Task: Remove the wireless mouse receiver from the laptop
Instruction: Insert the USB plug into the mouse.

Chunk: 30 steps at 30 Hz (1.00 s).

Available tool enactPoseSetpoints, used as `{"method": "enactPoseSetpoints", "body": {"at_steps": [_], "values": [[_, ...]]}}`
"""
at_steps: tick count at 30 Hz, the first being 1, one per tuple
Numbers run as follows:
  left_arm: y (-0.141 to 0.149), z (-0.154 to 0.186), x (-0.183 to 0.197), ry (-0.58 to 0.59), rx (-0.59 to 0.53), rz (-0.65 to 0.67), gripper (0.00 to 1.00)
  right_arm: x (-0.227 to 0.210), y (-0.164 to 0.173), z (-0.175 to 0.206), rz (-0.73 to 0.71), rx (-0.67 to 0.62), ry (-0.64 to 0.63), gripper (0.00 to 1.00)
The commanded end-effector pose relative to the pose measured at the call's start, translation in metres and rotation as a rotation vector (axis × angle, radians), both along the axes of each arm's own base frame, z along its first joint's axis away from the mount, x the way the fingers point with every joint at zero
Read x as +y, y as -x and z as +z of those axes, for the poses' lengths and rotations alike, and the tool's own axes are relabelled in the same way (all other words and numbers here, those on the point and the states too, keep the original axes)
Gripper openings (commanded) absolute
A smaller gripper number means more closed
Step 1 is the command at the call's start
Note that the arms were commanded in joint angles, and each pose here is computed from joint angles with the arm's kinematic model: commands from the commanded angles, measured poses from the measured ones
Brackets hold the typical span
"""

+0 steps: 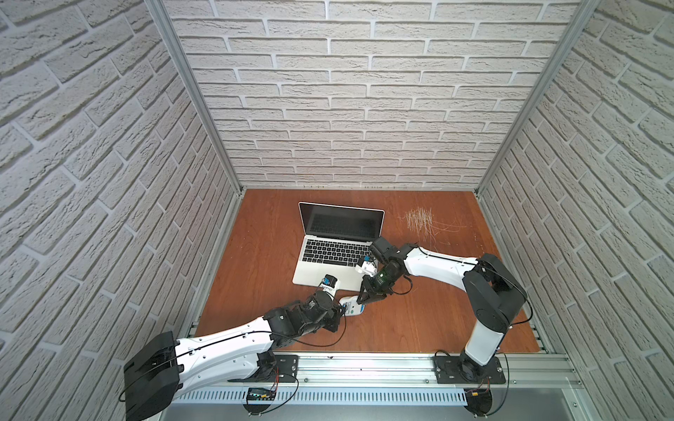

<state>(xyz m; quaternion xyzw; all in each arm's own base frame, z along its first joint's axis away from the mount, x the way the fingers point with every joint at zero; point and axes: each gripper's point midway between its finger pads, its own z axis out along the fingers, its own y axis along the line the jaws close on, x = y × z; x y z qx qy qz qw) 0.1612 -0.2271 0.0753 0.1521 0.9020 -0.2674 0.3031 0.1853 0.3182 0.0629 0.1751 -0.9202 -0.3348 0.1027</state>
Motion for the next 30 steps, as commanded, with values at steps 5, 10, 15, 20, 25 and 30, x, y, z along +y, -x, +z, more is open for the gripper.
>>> {"method": "enactPoseSetpoints", "body": {"at_steps": [5, 10, 15, 20, 25, 30], "values": [[0.002, 0.001, -0.001, -0.002, -0.009, -0.018, 0.00, 0.004, -0.009, 0.007, -0.006, -0.032, -0.015, 0.33], [0.002, 0.000, -0.002, 0.008, 0.000, -0.008, 0.00, 0.001, -0.011, 0.014, -0.008, -0.053, -0.020, 0.41], [0.002, -0.001, 0.000, 0.027, 0.017, 0.016, 0.00, -0.005, -0.016, 0.026, -0.018, -0.083, -0.038, 0.49], [0.002, -0.002, 0.006, 0.054, 0.069, 0.069, 0.00, -0.016, -0.025, 0.040, -0.062, -0.115, -0.059, 0.55], [0.004, -0.002, 0.009, 0.108, 0.155, 0.119, 0.00, -0.030, -0.029, 0.049, -0.108, -0.155, -0.070, 0.56], [0.005, -0.011, 0.011, 0.154, 0.259, 0.176, 0.00, -0.040, -0.024, 0.045, -0.130, -0.169, -0.066, 0.56]]}}
